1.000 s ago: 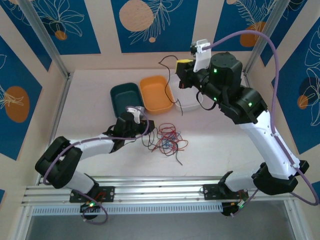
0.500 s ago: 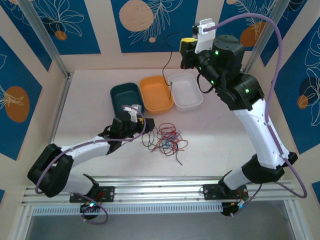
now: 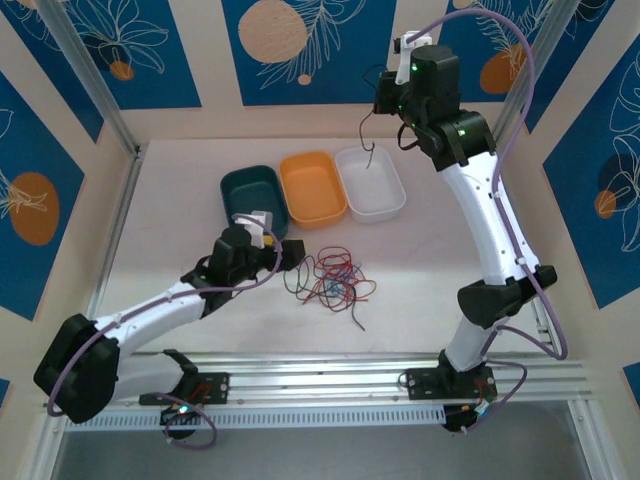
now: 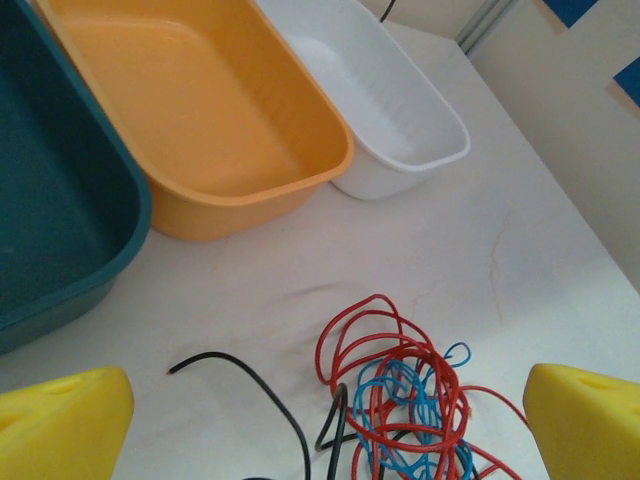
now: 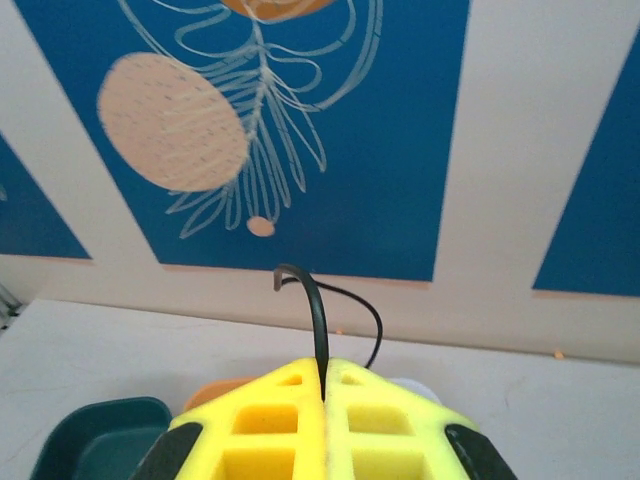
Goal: Untangle the cables
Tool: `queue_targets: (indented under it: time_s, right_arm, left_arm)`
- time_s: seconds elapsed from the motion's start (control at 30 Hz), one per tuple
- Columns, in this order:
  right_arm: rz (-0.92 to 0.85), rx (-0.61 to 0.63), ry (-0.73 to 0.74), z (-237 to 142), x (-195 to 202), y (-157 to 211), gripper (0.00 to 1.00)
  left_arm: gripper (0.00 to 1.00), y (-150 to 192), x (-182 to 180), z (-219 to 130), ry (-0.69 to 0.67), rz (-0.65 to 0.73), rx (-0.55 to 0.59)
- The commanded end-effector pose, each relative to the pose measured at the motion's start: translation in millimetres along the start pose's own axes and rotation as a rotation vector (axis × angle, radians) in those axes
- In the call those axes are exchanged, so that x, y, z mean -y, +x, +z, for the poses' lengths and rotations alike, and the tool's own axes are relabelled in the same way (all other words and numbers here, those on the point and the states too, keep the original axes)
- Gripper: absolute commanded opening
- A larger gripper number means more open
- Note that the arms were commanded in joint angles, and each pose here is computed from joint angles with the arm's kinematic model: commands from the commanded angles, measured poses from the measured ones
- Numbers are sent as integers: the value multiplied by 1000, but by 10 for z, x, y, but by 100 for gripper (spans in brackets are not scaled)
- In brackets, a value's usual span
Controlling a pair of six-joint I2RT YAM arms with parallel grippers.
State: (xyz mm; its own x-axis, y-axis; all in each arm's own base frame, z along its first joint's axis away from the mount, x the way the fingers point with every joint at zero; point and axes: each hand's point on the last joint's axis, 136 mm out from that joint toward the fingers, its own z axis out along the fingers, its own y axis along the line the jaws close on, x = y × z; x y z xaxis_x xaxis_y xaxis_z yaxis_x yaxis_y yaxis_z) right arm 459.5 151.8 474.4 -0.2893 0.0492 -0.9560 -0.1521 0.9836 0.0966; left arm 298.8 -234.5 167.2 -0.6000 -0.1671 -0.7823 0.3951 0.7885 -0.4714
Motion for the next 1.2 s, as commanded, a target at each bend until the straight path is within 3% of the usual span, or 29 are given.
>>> queue_targets:
  time_s: [0.0,0.7,1.17]
  right_arm:
    - [34,-57,32,164,140,191,0]
    - [87,-480,128,1102,452,1842,0]
    - [186,-708,276,1320,787,2707,0]
  left_arm:
    - [100,46,-73,-58,-45,37,-10]
    - [100,68,-146,-113,-83,38,-13]
    - [100,127,-185,-138,-96,39,-28]
